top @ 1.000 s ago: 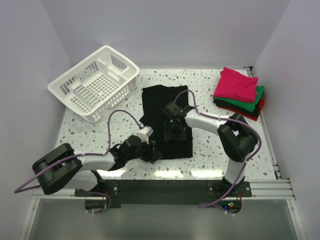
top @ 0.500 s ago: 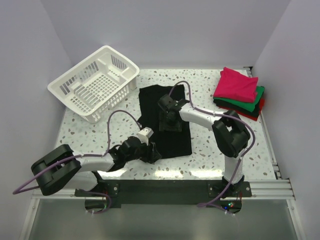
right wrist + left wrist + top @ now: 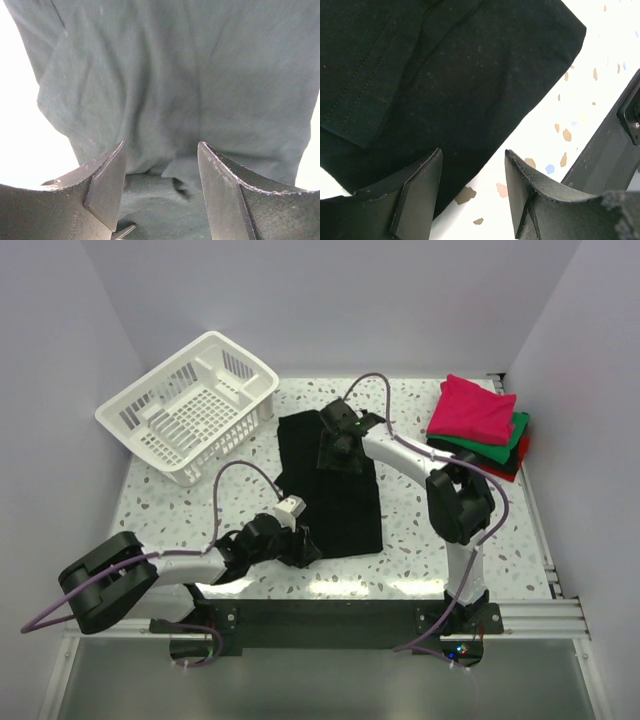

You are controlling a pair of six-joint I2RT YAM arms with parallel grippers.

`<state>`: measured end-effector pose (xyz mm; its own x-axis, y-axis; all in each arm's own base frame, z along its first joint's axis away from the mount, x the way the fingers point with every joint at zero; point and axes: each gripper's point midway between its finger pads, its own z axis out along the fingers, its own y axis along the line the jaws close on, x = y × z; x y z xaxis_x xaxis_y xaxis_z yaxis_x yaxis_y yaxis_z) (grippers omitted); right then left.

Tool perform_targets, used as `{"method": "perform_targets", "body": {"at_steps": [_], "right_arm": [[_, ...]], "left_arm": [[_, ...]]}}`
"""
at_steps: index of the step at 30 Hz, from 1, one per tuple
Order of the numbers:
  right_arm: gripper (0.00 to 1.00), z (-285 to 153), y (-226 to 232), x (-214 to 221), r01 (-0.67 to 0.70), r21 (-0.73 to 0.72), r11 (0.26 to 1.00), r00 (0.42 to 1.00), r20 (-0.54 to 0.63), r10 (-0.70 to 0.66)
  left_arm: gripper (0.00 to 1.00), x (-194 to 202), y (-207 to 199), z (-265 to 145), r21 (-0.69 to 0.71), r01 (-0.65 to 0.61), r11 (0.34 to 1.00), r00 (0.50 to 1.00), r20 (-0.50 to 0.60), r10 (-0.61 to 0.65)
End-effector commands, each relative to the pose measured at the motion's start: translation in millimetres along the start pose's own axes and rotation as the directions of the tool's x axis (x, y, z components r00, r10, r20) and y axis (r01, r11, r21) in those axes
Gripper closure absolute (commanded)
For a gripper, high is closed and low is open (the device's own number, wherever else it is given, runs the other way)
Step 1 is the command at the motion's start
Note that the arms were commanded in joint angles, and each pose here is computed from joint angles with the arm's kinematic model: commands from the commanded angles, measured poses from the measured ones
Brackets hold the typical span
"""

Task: Fold and stack the t-shirts
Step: Fold the tshirt

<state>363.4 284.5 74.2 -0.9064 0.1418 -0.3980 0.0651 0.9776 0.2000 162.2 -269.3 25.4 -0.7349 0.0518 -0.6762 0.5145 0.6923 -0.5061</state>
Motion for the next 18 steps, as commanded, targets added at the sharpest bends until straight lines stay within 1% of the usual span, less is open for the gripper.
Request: {"method": "perform_targets", "body": {"at_steps": [1, 4, 5, 6, 7, 8, 9, 10, 12, 13, 14, 15, 17, 18], "right_arm": [[0.38, -31, 13, -37, 0.042, -0.093, 0.995, 0.997, 0.068, -0.036], [0.37, -55, 13, -30, 0.139, -0.130, 0.982, 0.990, 0.032, -0.136], [0.37, -61, 11, -27, 0.151, -0.133, 0.979, 0.988, 0.030, -0.149], [0.37, -80, 10, -29, 0.161, -0.153, 0.975, 0.986, 0.057, -0.153], [0.37, -79, -1, -17, 0.161, -0.142, 0.977, 0.987, 0.031, -0.158], [0.37, -83, -6, -11, 0.160, -0.139, 0.977, 0.987, 0.025, -0.158], [0.37, -98, -12, -10, 0.147, -0.150, 0.978, 0.989, 0.048, -0.141], [0.37, -92, -27, 5, 0.135, -0.124, 0.983, 0.991, 0.009, -0.135], [0.37, -95, -40, 17, 0.110, -0.115, 0.987, 0.994, -0.009, -0.112], [0.37, -95, -55, 29, 0.094, -0.098, 0.991, 0.995, -0.030, -0.097], [0.37, -94, -60, 34, 0.084, -0.091, 0.992, 0.995, -0.037, -0.087], [0.38, -93, -64, 40, 0.063, -0.092, 0.994, 0.997, -0.049, -0.068], [0.39, -91, -71, 58, 0.045, -0.104, 0.994, 0.996, -0.078, -0.053], [0.39, -90, -74, 62, 0.029, -0.102, 0.994, 0.995, -0.087, -0.038]], "left_arm": [[0.41, 53, 36, -17, -0.136, -0.026, 0.990, 0.982, -0.191, 0.000], [0.41, 37, 28, -20, -0.134, -0.023, 0.991, 0.987, -0.161, 0.001], [0.41, 27, 22, -19, -0.128, -0.022, 0.991, 0.990, -0.140, 0.004], [0.40, 20, 20, -20, -0.130, -0.023, 0.991, 0.992, -0.128, 0.006], [0.40, 14, 16, -23, -0.130, -0.019, 0.991, 0.993, -0.119, 0.003], [0.40, -1, 7, -24, -0.118, -0.016, 0.993, 0.996, -0.088, 0.006], [0.39, -10, 5, -25, -0.129, -0.014, 0.992, 0.998, -0.064, 0.006], [0.39, -19, 1, -31, -0.138, 0.001, 0.990, 0.999, -0.046, -0.007], [0.37, -39, 3, -38, -0.205, 0.030, 0.978, 1.000, 0.002, -0.030], [0.36, -41, 7, -44, -0.238, 0.041, 0.970, 0.999, -0.001, -0.043], [0.36, -54, 3, -48, -0.244, 0.060, 0.968, 0.998, 0.035, -0.053], [0.36, -59, 6, -51, -0.267, 0.093, 0.959, 0.995, 0.055, -0.081], [0.36, -64, 19, -57, -0.320, 0.148, 0.936, 0.989, 0.063, -0.135], [0.38, -65, 25, -60, -0.342, 0.188, 0.921, 0.982, 0.071, -0.174]]}}
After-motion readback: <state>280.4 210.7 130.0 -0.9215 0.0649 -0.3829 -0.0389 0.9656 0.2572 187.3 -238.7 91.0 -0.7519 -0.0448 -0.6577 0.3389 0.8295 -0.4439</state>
